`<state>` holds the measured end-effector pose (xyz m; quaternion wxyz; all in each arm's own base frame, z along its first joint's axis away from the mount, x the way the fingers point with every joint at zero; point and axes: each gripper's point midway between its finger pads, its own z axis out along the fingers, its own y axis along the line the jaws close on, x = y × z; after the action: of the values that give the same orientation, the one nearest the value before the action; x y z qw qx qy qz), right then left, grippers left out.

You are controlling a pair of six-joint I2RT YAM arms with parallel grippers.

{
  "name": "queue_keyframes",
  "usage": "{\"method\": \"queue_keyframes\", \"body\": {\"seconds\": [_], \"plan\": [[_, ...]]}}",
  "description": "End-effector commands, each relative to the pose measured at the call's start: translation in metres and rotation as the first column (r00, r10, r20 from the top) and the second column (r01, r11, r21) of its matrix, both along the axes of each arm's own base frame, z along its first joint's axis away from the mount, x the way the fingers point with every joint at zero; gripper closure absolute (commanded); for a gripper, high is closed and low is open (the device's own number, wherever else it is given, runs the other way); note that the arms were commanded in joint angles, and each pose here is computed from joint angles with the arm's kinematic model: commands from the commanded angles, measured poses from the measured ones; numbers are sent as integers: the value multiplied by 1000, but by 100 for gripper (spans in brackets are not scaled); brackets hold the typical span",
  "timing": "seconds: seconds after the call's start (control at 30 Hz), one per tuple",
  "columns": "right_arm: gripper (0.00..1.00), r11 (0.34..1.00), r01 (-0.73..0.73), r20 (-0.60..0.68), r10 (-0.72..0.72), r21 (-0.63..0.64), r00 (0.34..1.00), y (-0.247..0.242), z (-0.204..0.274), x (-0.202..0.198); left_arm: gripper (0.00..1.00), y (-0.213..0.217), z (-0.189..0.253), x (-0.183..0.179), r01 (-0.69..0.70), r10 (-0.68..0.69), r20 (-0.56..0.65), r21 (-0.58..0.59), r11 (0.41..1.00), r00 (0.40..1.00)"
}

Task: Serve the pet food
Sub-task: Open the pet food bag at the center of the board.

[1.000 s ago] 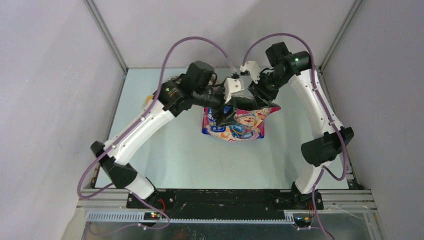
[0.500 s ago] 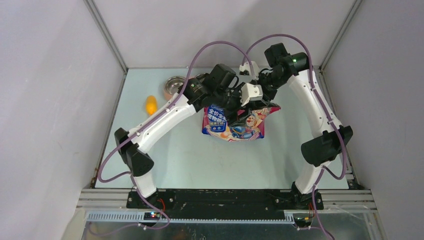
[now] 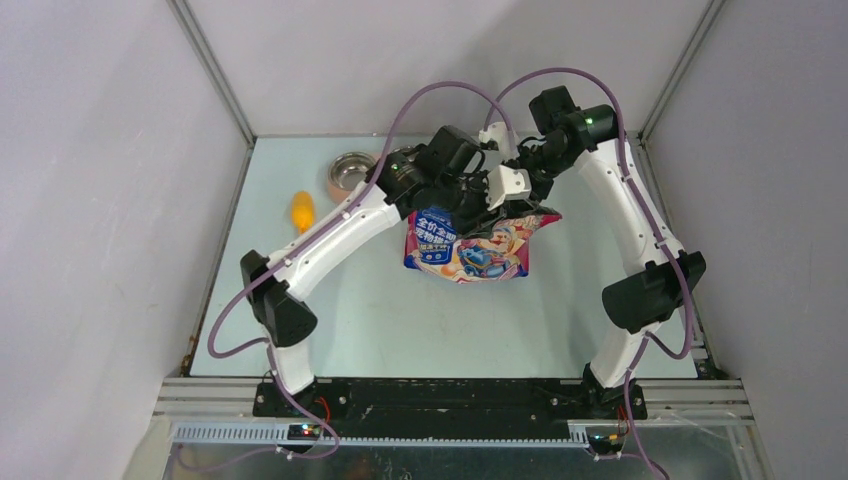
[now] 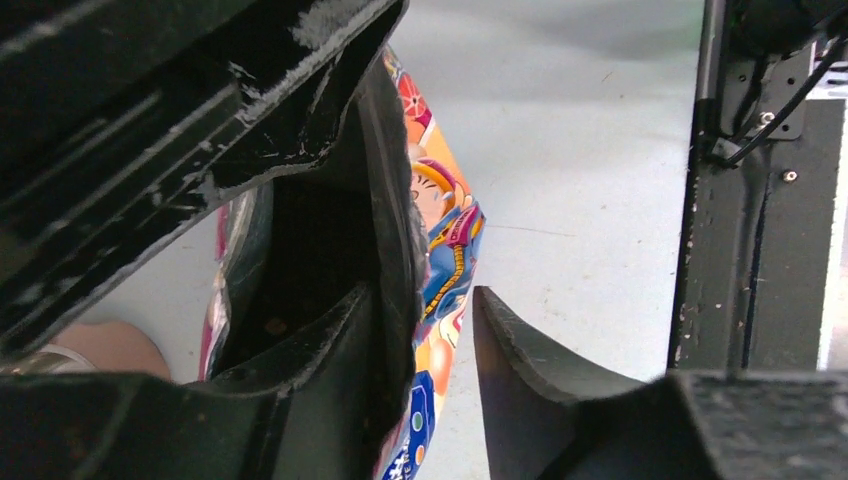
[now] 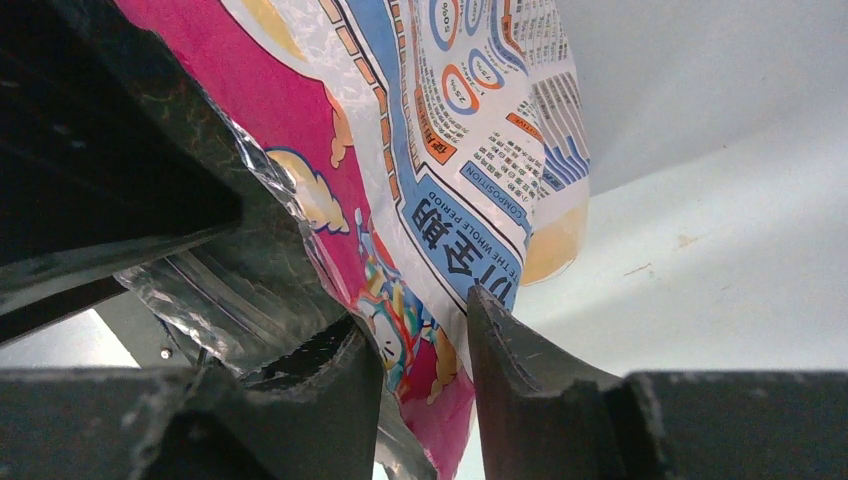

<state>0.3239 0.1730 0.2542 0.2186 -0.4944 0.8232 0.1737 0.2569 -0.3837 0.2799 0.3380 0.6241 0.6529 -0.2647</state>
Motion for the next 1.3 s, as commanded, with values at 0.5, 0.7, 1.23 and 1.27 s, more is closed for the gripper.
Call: {"method": "queue_keyframes", "body": {"seconds": [0.5,0.7,1.23,1.27], "plan": [[100,996,80,111,-84,37,990,3,31,24,100,15,39,-22,44,-43,37,-50,998,998],[100,990,34,220,-64,140,973,21,70,19,100,24,86,-23,-9,20,63,-177,984,998],[100,921,-6,204,-80,389,976,48,131,0,100,56,116,-57,93,-94,9,-286,954,996],[100,933,17,216,-101,358,971,47,127,4,100,57,116,-59,97,-99,7,-286,953,995]]}}
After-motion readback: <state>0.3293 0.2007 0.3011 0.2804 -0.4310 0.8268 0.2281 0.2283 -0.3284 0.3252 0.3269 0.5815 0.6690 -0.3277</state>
